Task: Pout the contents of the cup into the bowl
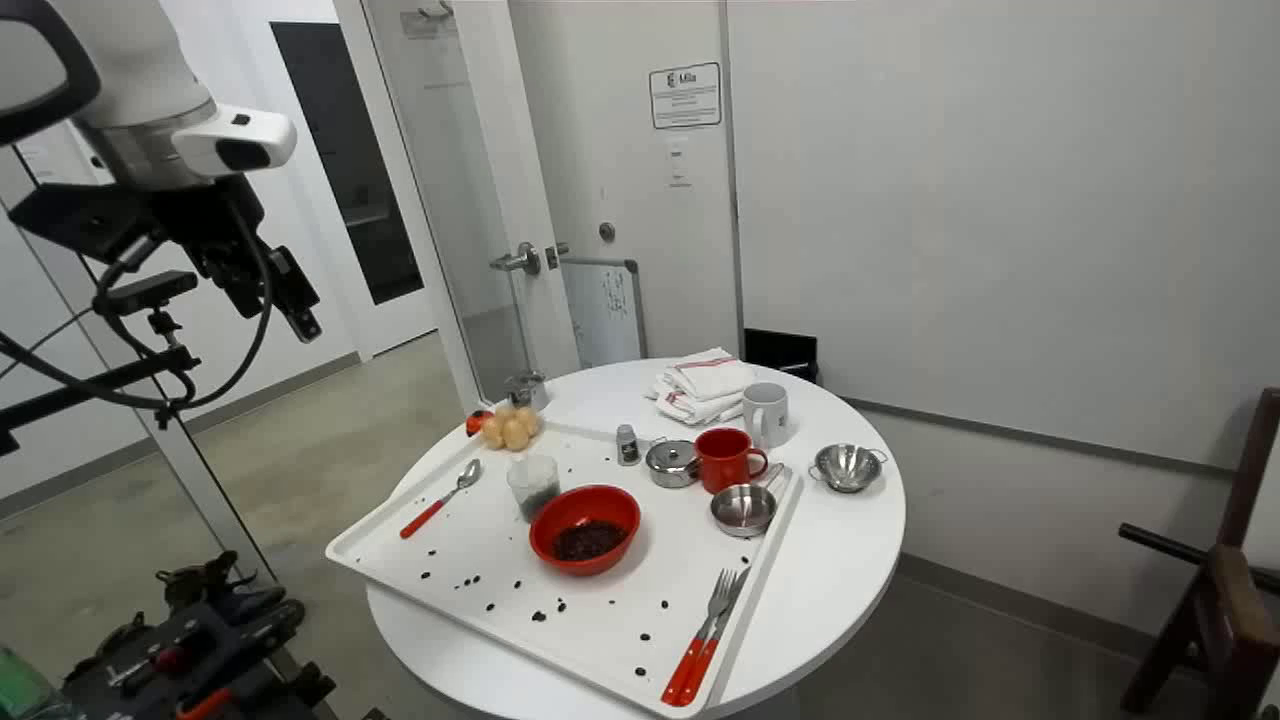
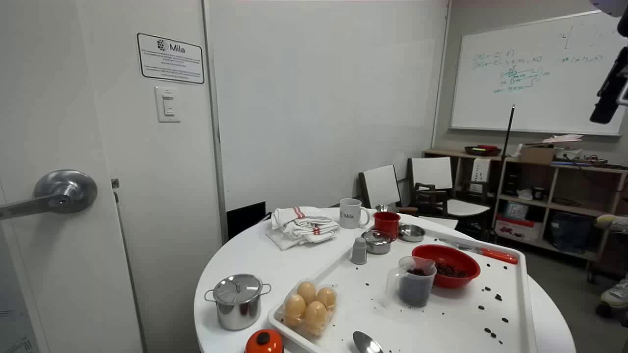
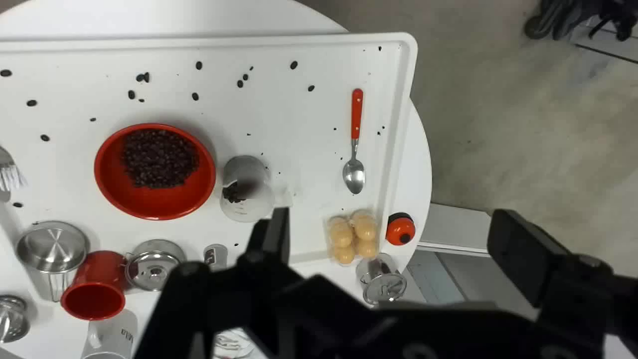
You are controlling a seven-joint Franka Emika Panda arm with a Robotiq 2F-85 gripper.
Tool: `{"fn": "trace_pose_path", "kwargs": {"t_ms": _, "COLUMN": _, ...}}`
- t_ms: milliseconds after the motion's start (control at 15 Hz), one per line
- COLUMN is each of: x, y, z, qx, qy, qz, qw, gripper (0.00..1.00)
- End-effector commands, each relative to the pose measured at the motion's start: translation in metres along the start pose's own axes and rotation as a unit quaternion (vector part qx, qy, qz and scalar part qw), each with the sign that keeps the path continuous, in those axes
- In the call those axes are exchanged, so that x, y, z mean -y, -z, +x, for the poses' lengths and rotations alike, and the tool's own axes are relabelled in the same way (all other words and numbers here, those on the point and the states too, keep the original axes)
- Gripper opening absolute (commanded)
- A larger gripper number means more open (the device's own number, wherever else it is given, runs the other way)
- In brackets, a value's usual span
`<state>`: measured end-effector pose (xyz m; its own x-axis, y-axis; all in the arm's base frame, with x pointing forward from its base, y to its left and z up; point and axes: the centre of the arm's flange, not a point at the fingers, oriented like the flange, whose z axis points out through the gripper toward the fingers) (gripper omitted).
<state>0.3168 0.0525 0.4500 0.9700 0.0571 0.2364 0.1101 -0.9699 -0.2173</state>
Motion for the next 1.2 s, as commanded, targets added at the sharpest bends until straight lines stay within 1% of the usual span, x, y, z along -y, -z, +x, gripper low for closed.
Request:
{"fn": "trace_pose_path", "kwargs": {"t_ms": 0, "x": 0.0, "y": -0.001, "z": -0.001, "qx": 0.002, "qy": 0.0, "qz": 0.0, "qw": 1.0, "gripper": 1.0}}
{"fn": "trace_pose_path", "kwargs": {"t_ms": 67, "x": -0.001, "y": -0.003, "z": -0.001, "qx": 0.004, "qy": -0.001, "qz": 0.0, "qw": 1.0, "gripper": 1.0}}
{"fn": "trace_pose_path", "kwargs": {"t_ms": 133, "x": 0.003, "y": -0.005, "z": 0.007, "qx": 0.01, "qy": -0.015, "qz": -0.007, "qw": 0.9998, "gripper": 1.0}}
{"fn": "trace_pose_path", "kwargs": {"t_ms": 267, "x": 0.009, "y": -0.008, "z": 0.027, "qx": 0.008, "qy": -0.057, "qz": -0.021, "qw": 0.9981, "gripper": 1.0}}
{"fn": "trace_pose_path", "kwargs": {"t_ms": 333, "x": 0.015, "y": -0.012, "z": 0.042, "qx": -0.004, "qy": -0.093, "qz": -0.038, "qw": 0.9949, "gripper": 1.0}}
{"fn": "trace_pose_path", "kwargs": {"t_ms": 533, "x": 0.035, "y": -0.024, "z": 0.079, "qx": -0.04, "qy": -0.157, "qz": -0.067, "qw": 0.9845, "gripper": 1.0}}
{"fn": "trace_pose_path", "kwargs": {"t_ms": 733, "x": 0.066, "y": -0.048, "z": 0.118, "qx": -0.083, "qy": -0.217, "qz": -0.093, "qw": 0.9681, "gripper": 1.0}}
{"fn": "trace_pose_path", "kwargs": {"t_ms": 867, "x": 0.077, "y": -0.068, "z": 0.143, "qx": -0.098, "qy": -0.259, "qz": -0.11, "qw": 0.9546, "gripper": 1.0}}
{"fn": "trace_pose_path", "kwargs": {"t_ms": 933, "x": 0.078, "y": -0.076, "z": 0.153, "qx": -0.103, "qy": -0.279, "qz": -0.121, "qw": 0.9471, "gripper": 1.0}}
{"fn": "trace_pose_path", "kwargs": {"t_ms": 1000, "x": 0.071, "y": -0.086, "z": 0.169, "qx": -0.105, "qy": -0.301, "qz": -0.131, "qw": 0.9387, "gripper": 1.0}}
{"fn": "trace_pose_path", "kwargs": {"t_ms": 1133, "x": 0.053, "y": -0.1, "z": 0.193, "qx": -0.107, "qy": -0.346, "qz": -0.155, "qw": 0.9193, "gripper": 1.0}}
